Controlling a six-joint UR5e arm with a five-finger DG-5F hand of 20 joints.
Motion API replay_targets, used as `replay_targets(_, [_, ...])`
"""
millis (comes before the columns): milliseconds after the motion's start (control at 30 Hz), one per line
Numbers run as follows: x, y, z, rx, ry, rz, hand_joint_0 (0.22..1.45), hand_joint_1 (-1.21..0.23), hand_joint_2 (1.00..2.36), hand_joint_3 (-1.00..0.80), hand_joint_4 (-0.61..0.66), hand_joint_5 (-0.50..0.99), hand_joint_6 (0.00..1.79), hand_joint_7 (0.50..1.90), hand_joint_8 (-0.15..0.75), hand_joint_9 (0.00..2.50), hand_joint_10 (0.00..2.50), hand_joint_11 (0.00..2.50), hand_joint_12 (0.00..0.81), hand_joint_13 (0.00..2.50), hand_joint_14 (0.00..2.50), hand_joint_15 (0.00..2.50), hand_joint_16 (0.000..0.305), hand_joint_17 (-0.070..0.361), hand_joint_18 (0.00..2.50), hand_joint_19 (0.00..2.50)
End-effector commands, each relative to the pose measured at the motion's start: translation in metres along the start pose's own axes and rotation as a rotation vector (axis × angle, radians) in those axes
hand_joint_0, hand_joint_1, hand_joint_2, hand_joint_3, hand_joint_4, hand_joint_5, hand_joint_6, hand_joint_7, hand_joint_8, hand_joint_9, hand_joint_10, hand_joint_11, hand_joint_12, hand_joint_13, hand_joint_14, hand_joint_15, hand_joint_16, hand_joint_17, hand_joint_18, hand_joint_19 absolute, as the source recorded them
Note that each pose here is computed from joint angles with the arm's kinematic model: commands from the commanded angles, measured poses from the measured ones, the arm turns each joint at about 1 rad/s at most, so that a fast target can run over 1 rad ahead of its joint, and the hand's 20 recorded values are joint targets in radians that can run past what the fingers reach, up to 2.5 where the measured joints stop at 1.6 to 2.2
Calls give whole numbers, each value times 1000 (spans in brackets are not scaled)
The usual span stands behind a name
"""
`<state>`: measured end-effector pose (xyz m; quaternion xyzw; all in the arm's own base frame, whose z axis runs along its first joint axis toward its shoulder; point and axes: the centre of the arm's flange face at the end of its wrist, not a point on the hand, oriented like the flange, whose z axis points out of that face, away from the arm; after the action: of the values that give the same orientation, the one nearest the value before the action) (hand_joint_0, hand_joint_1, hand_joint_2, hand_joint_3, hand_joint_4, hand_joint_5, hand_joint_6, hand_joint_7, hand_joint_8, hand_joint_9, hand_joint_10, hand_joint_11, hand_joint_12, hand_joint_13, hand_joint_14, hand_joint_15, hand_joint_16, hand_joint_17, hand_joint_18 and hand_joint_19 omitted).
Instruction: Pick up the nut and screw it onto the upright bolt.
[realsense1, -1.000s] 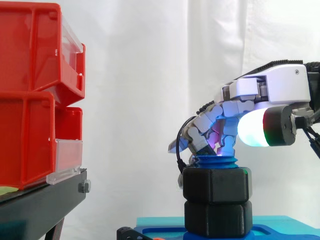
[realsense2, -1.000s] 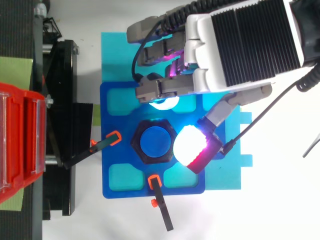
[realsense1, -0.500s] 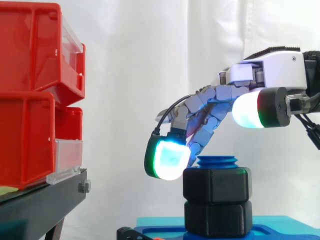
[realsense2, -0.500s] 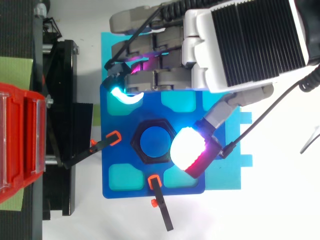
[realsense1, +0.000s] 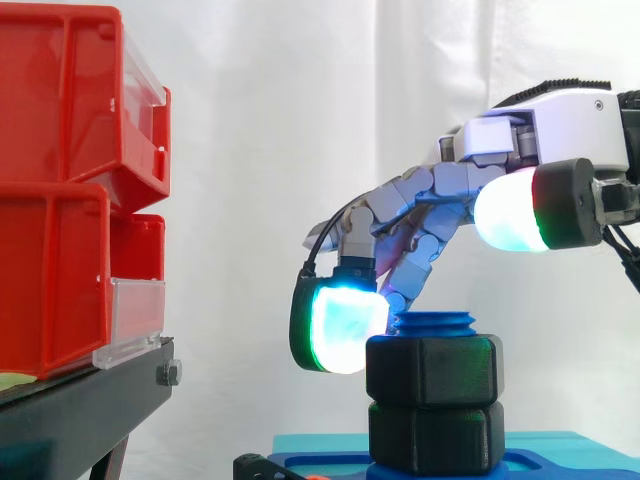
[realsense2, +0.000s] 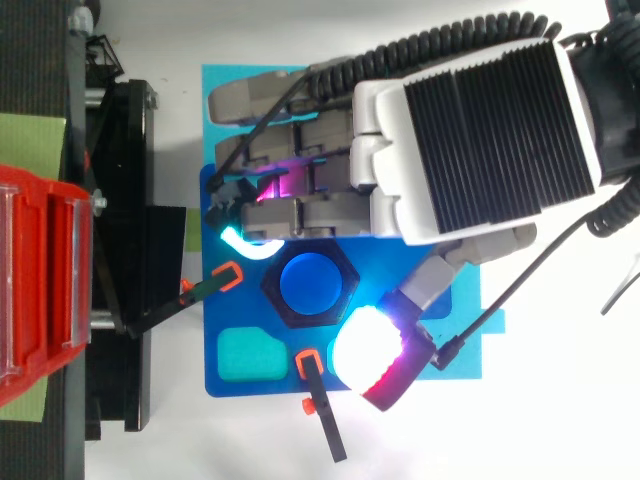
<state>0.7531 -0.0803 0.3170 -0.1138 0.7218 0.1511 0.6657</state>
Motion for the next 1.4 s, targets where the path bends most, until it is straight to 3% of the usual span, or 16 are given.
replay_targets(0, [1, 4, 2, -1, 6, 12, 509, -99, 1000, -500, 275, -46, 504, 1012, 253, 824, 0, 0, 285, 514, 0, 0, 28, 64, 123, 0])
replay_targets(367, [2, 3, 0, -2, 16, 16, 527, -155, 1000, -500, 235, -12, 504, 1278, 263, 916, 0, 0, 261, 603, 0, 0, 25, 57, 230, 0])
replay_targets(700, [2, -5, -5, 5, 18, 16, 535, -184, 1000, -500, 194, 9, 503, 1426, 267, 979, 0, 0, 250, 657, 0, 0, 24, 54, 291, 0])
replay_targets(1033, [5, -10, -9, 10, 26, 19, 539, -208, 1000, -500, 124, 44, 502, 1522, 261, 1072, 0, 0, 232, 724, 0, 0, 22, 50, 355, 0])
replay_targets(1367, [6, -12, -10, 13, 29, 19, 542, -220, 1000, -500, 101, 61, 501, 1533, 250, 1142, 0, 0, 221, 759, 0, 0, 21, 47, 393, 0])
